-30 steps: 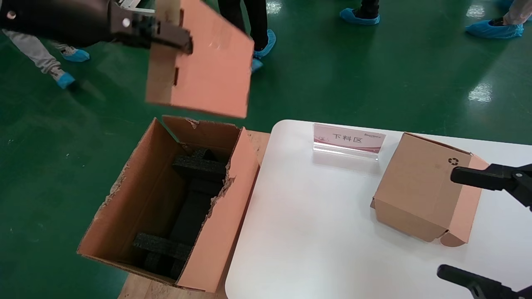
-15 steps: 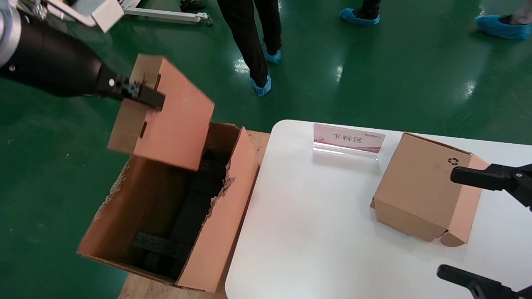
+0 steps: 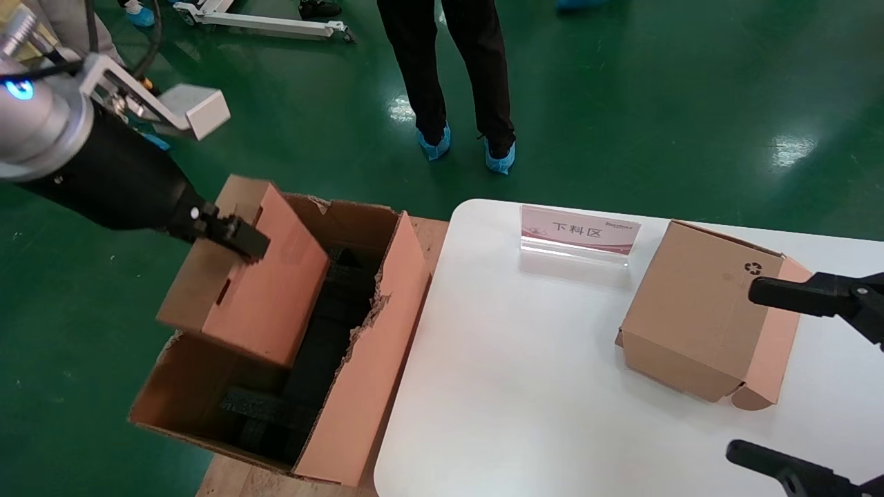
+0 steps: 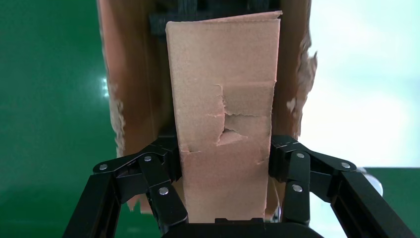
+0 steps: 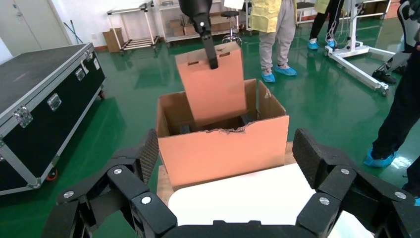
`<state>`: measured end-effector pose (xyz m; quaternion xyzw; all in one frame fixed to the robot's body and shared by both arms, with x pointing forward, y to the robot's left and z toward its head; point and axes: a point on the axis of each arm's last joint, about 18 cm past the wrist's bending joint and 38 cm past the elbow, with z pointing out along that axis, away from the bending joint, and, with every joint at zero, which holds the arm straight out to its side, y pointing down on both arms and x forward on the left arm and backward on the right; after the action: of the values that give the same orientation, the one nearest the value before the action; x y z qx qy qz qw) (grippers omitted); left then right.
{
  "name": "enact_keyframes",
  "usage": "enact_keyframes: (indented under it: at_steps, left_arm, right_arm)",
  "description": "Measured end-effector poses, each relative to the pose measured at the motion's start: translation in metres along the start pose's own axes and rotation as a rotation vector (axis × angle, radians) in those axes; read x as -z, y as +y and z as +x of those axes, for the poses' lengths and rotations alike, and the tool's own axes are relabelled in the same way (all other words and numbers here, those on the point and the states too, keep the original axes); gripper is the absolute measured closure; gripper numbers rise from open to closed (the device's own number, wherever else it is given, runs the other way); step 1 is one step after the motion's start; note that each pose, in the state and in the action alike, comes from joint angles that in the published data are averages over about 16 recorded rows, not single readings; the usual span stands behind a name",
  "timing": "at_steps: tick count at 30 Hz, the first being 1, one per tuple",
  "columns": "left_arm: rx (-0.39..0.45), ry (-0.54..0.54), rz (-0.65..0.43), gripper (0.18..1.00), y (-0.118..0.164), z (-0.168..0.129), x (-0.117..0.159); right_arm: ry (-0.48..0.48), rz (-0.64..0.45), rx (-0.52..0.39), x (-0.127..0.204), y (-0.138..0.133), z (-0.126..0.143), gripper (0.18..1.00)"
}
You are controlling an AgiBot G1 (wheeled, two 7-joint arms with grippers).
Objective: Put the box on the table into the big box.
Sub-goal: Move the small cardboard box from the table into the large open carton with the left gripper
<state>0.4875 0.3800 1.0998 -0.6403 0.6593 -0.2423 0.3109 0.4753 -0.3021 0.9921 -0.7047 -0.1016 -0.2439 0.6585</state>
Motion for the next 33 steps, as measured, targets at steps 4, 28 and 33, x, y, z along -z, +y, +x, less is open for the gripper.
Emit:
enact_keyframes:
  at_steps: [4,28,33]
  left_arm:
    - [0.011,-0.012,-0.042,0.856,0.003,0.001,-0.013]
    - [0.034,-0.043,-0.063,0.858,-0.008,-0.003,-0.094]
    - [0.032,-0.041,-0.053,0.859,-0.008,-0.007,-0.105]
  right_arm:
    - [0.0,0.0,0.0,0.0,0.0,0.0,0.184]
    - [0.0,0.0,0.0,0.0,0.0,0.0,0.184]
    - [0.0,0.0,0.0,0.0,0.0,0.0,0.184]
